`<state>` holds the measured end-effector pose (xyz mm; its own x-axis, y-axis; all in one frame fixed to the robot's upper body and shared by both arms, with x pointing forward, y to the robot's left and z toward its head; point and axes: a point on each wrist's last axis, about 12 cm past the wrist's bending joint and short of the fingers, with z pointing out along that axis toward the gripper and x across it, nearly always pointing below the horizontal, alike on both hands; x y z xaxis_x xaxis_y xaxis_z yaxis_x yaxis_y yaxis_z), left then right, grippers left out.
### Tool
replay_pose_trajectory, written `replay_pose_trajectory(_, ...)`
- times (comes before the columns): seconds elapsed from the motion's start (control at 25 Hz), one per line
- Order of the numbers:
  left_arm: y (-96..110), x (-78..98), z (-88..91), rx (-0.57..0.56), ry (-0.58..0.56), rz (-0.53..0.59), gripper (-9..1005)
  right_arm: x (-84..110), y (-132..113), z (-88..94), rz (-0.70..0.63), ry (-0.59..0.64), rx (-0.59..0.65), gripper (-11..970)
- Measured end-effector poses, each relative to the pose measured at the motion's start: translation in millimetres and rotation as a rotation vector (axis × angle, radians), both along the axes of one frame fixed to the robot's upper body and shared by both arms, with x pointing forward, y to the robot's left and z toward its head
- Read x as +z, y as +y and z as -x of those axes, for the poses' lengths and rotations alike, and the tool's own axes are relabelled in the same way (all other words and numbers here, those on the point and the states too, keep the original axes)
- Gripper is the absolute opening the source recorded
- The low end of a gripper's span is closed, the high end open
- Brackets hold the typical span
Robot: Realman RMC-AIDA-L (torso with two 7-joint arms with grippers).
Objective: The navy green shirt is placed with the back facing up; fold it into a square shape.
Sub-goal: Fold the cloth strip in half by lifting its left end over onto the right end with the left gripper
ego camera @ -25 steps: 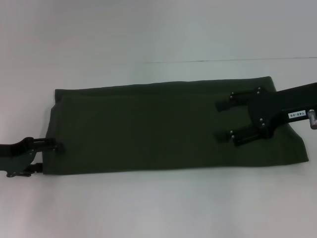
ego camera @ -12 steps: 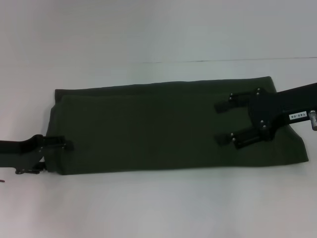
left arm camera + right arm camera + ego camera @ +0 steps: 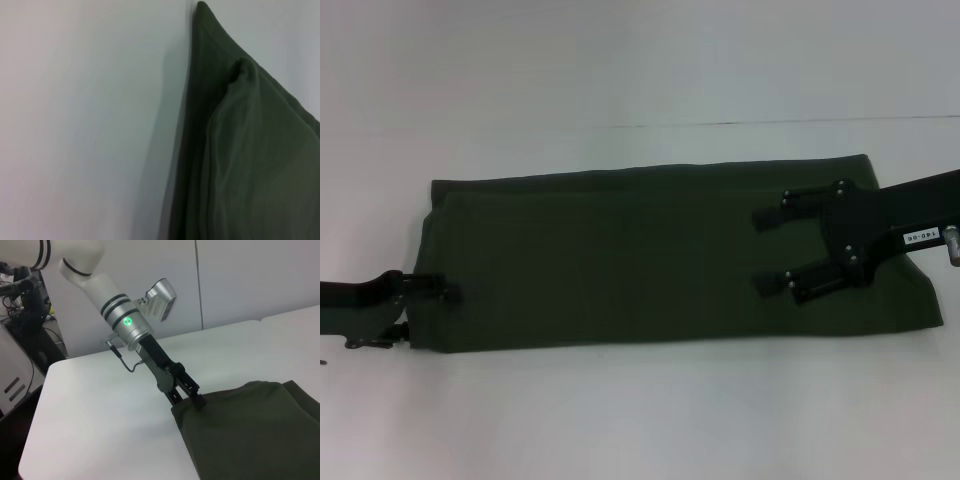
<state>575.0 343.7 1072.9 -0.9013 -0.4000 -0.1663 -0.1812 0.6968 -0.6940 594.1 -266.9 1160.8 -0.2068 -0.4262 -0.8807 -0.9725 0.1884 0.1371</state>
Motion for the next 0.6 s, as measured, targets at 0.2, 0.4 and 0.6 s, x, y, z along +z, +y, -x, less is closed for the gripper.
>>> replay_pose_trajectory(0.2,-5,1.2,-3.6,-0.019,0.005,-0.013,885,0.3,0,-0.2,0.0,-0.001,0.001,928)
replay_pose_trajectory(0.4,-11,2.1,-1.2,-0.052,0.021,0.013,886,1.1,1,0.0,-0.001,-0.002,0.006,927)
replay_pose_trajectory(0.6,-10,3.3,-1.8,-0.047,0.019,0.017,886,1.3,1,0.9,-0.003,0.002,0.014,927)
